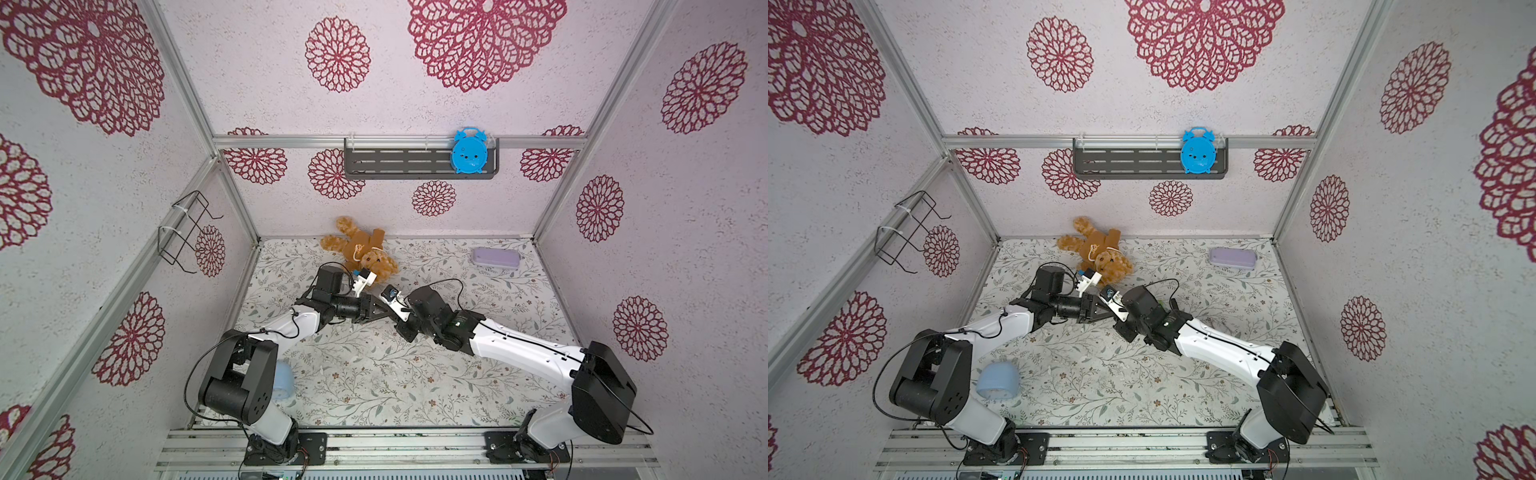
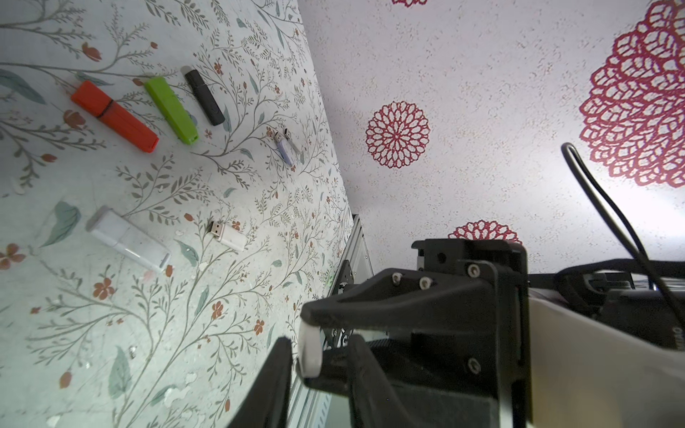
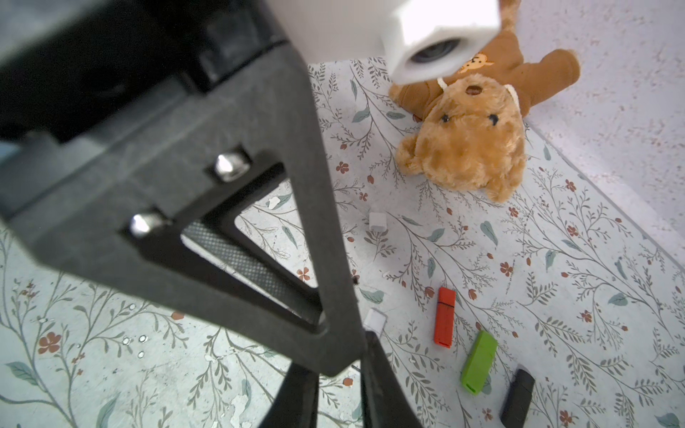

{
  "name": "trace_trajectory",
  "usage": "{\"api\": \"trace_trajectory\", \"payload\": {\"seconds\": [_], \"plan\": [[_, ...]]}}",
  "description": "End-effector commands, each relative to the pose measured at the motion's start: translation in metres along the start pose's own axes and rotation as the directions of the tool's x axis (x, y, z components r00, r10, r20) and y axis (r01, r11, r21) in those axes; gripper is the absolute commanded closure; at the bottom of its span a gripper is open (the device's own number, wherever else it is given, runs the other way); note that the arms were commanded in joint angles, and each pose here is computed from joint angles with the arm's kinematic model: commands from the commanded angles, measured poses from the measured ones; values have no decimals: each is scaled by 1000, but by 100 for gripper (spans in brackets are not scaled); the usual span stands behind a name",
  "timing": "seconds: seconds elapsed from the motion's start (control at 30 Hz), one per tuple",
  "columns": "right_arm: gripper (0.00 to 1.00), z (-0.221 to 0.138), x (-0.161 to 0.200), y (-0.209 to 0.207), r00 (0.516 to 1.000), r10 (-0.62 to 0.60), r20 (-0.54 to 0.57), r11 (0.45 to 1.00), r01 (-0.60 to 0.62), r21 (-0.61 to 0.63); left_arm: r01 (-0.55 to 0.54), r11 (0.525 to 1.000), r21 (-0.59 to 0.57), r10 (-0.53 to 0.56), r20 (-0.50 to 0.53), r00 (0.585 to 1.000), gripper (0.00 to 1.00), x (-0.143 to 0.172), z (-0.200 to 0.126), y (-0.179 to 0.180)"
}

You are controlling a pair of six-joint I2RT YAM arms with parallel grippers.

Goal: Close the usb drive cover
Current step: Pick up the cover from the center of the board, then pick up the USB drive from the center of the board.

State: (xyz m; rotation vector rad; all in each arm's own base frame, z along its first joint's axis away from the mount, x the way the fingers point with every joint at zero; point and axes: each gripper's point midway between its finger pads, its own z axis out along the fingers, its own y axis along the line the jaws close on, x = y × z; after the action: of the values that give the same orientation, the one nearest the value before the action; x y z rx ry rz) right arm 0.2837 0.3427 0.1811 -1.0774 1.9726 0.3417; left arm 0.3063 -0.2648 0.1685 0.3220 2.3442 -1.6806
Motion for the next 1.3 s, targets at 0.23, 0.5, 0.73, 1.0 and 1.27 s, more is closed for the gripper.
{"api": "trace_trajectory", "payload": {"seconds": [0.23,0.5,0.73,1.0,1.27], "plan": [[79,-6,-29,-6,996,41,82,999,-42,11,-18,1000,-14,18,-18,1000,84,0,4,1],[68,-20,-14,-15,994,77,73,995,-81,53,-51,996,-70,53,25,998,89,-11,-3,-4],[60,-47,52,-74,934,357,16,922,-355,156,-91,985,-148,109,116,987,90,-27,-15,-12],[59,-79,166,-138,729,670,-140,710,-574,407,-147,969,-201,192,225,955,90,-42,-32,-28],[58,-110,230,-185,574,808,-134,537,-623,569,-164,964,-210,214,246,945,91,-45,-36,-34]]}}
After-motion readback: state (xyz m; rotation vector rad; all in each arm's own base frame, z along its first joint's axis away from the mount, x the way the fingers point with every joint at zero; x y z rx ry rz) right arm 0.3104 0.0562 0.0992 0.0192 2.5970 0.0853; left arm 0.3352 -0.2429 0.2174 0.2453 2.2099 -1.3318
